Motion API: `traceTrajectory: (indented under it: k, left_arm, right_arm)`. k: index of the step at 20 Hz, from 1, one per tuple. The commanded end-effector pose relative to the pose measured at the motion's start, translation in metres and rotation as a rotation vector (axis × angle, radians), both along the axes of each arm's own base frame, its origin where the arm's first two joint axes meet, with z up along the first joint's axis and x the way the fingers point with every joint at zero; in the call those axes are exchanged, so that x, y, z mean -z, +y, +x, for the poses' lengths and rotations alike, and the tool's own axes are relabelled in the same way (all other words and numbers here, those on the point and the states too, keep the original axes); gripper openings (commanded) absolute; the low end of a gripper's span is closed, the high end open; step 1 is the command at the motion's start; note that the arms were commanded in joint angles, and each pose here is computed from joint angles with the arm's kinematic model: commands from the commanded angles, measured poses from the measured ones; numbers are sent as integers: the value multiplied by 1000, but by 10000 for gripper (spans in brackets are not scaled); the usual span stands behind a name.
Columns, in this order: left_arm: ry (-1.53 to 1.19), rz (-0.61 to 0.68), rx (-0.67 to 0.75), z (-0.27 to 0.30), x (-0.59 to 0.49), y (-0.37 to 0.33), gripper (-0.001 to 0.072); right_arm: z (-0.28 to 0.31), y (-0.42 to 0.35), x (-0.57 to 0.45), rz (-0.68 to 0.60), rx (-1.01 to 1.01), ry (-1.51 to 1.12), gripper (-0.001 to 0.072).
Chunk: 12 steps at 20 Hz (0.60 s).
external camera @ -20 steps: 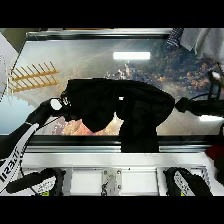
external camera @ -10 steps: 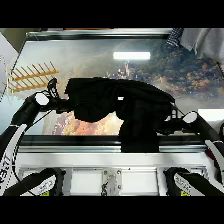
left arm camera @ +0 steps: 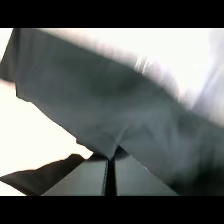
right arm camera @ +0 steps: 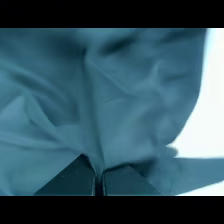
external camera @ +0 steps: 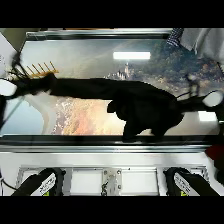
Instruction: Fold the clothes and pants, and hang the long-sleeved shirts on hangers.
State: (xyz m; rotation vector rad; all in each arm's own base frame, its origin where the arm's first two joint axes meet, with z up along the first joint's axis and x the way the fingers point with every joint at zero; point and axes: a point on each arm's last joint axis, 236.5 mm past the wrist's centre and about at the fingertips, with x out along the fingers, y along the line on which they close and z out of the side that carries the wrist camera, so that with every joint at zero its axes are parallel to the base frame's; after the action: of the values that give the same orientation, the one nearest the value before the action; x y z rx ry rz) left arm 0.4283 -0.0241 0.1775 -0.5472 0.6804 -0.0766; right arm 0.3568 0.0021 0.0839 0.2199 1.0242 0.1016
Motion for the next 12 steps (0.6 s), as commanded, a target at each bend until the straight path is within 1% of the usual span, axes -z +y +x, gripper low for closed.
traceTrajectory:
  k: [1,4,7,9,12]
  left_arm:
    - [-397,80,-100,-38,-177,35,14]
    - [-680,149,-163,-98,-281,40,14]
    - [-808,197,-210,-139,-323,43,14]
    - [-801,201,-225,-141,-318,46,14]
    - [-681,156,-214,-106,-272,54,14]
  right_arm:
    - [-15,-61,-173,-192,141,-349,10]
    - [-47,-63,-290,-250,219,-677,10]
    - [-73,-57,-346,-251,262,-874,10]
    - [-76,-56,-353,-254,266,-903,10]
    - [-57,-62,-339,-242,267,-857,9]
